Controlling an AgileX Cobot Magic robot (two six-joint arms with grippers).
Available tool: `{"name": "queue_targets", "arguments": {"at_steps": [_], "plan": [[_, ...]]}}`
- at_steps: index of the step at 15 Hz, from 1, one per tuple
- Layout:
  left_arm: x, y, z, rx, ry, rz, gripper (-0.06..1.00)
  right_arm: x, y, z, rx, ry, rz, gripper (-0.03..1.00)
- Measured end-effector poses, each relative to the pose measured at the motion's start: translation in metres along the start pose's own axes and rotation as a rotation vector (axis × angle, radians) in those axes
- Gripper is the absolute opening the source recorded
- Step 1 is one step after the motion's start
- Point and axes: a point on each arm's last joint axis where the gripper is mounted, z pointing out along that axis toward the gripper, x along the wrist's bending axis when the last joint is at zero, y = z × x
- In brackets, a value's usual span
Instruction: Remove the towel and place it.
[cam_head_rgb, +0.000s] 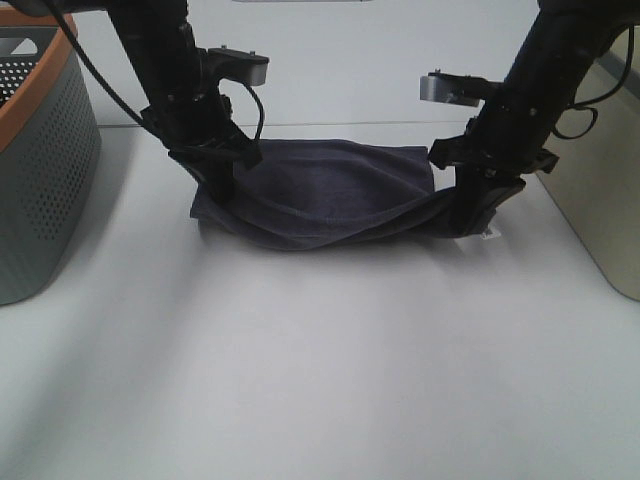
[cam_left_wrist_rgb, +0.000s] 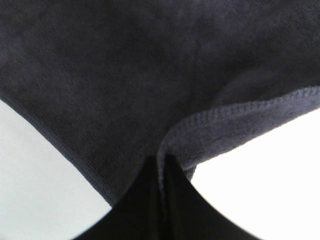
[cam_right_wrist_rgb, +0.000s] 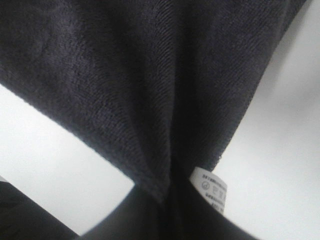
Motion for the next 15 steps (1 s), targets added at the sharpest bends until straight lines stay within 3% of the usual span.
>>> {"name": "queue_targets", "arguments": {"at_steps": [5, 8, 10, 12, 13, 14, 15], "plan": [[-0.007, -0.028, 0.003, 0.091, -0.016, -0.011, 0.00, 0.003, -0.021, 0.027, 0.099, 0.083, 0.082, 0.03], [-0.008, -0.031, 0.006, 0.102, -0.029, -0.018, 0.03, 0.003, -0.029, 0.035, 0.131, 0.094, 0.097, 0.09], [-0.008, -0.031, 0.006, 0.102, -0.029, -0.018, 0.11, 0.005, -0.033, 0.040, 0.147, 0.111, 0.138, 0.18], [-0.008, -0.031, 0.006, 0.102, -0.028, -0.031, 0.22, 0.006, -0.035, 0.042, 0.155, 0.125, 0.201, 0.33], [-0.008, -0.031, 0.006, 0.103, -0.023, -0.048, 0.32, 0.007, -0.034, 0.041, 0.154, 0.129, 0.237, 0.43], [-0.007, -0.031, 0.006, 0.106, -0.016, -0.059, 0.39, 0.007, -0.034, 0.041, 0.155, 0.128, 0.251, 0.47], [-0.005, -0.032, 0.006, 0.112, 0.003, -0.088, 0.54, 0.007, -0.034, 0.041, 0.157, 0.126, 0.281, 0.57]]}}
